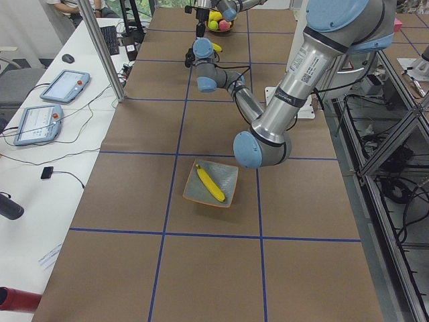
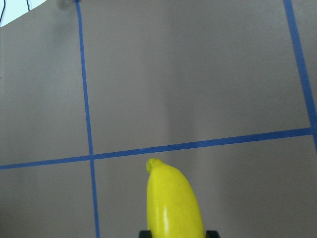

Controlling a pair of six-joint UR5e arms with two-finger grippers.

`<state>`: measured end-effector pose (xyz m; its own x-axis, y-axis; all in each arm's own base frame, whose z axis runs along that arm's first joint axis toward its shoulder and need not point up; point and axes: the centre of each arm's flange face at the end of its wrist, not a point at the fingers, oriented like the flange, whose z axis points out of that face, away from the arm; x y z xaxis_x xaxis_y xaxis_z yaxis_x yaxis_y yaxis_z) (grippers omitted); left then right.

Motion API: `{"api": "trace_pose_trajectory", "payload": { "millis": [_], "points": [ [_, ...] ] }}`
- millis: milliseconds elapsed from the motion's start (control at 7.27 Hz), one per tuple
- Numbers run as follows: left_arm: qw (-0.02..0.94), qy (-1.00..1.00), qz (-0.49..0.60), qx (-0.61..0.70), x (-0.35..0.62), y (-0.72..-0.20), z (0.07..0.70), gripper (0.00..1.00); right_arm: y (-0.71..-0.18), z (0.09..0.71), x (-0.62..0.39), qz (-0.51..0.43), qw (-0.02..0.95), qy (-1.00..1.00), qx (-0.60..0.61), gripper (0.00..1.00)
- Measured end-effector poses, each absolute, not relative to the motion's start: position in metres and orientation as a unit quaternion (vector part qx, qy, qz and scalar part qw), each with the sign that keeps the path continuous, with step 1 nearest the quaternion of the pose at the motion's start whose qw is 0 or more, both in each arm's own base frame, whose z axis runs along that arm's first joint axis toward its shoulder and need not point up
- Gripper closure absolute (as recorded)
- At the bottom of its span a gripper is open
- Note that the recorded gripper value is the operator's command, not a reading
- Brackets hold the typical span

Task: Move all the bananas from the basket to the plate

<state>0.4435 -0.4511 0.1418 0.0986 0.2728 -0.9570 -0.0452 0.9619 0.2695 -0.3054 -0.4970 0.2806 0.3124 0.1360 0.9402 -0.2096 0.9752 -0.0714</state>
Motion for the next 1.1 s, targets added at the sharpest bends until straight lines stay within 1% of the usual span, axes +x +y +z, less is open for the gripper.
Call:
{"api": "trace_pose_trajectory", "payload": {
  "millis": [275, 550, 1101],
  "points": [
    [0.727, 0.672, 0.106, 0.087, 0.479, -0.422, 0.113, 0.01, -0.479, 0.255, -0.348, 0.116, 0.803, -0.583, 0.032, 1.00],
    [0.721, 0.681, 0.104, 0.073, 0.497, -0.408, 0.093, 0.01, -0.464, 0.242, -0.365, 0.119, 0.799, -0.589, 0.035, 1.00],
    [0.721, 0.682, 0.096, 0.077, 0.517, -0.416, 0.073, 0.03, -0.455, 0.218, -0.371, 0.106, 0.789, -0.604, 0.042, 1.00]
  ]
}}
